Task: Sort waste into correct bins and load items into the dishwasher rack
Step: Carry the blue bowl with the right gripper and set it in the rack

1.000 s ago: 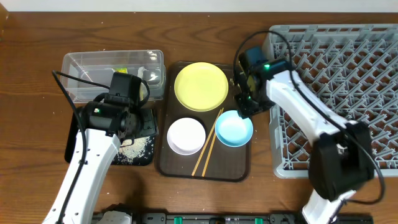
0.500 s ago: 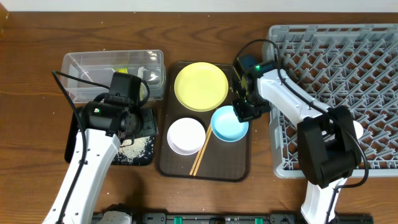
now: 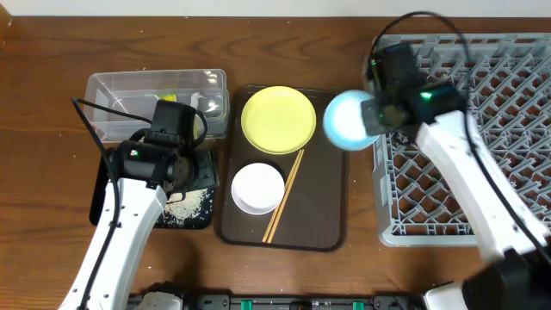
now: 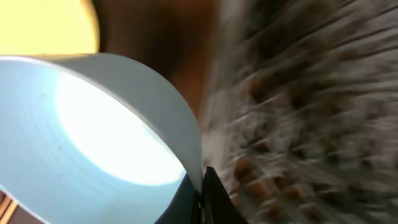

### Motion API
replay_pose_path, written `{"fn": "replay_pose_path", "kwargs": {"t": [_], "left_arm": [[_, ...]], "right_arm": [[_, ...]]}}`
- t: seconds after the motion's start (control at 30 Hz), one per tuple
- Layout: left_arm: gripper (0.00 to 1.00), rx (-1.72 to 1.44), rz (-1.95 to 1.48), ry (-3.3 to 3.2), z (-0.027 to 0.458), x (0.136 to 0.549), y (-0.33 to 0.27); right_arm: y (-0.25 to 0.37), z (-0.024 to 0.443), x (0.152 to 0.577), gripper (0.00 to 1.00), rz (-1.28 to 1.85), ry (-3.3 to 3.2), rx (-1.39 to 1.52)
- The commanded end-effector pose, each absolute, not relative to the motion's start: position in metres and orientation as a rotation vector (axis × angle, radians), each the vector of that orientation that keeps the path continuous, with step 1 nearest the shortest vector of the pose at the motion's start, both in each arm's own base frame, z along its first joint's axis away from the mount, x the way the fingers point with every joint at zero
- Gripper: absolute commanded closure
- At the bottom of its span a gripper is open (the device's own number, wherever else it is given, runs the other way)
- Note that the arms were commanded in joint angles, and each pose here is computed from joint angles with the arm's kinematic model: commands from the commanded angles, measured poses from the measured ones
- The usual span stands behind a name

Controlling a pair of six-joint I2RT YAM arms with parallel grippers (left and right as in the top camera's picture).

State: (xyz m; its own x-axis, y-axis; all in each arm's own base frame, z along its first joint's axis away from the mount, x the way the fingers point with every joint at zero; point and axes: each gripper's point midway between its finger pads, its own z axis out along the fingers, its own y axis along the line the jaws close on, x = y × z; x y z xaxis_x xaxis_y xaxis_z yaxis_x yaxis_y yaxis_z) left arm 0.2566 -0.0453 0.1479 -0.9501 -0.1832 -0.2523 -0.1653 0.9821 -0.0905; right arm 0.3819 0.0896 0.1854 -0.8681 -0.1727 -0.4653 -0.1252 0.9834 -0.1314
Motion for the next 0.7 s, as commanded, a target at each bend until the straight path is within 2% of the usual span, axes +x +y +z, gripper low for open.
{"fn": "replay_pose_path", "kwargs": {"t": [0.0,0.13,0.33,0.67], "left_arm": [[0.34,-0.273,-0.082,2.867,0.148,0.258,-0.042],[0.34,-0.273,-0.082,2.867,0.148,0.258,-0.042],[0.34,-0.272,-0.082,2.867,0.148,0.258,-0.042],[0.34,-0.272,-0.082,2.867,0.148,0.258,-0.042]], "right_arm": [[0.039,0.228,0.397,0.99,-0.441,2.45,-0.033],[0.003,0.261,0.41,0.99,-0.669,2.27,0.12],[-0.028,0.288,0.431,0.99,-0.834,2.078,0.28],[-0.053,0.27,0.473,0.98,-0.902,2.02,0.304]]}}
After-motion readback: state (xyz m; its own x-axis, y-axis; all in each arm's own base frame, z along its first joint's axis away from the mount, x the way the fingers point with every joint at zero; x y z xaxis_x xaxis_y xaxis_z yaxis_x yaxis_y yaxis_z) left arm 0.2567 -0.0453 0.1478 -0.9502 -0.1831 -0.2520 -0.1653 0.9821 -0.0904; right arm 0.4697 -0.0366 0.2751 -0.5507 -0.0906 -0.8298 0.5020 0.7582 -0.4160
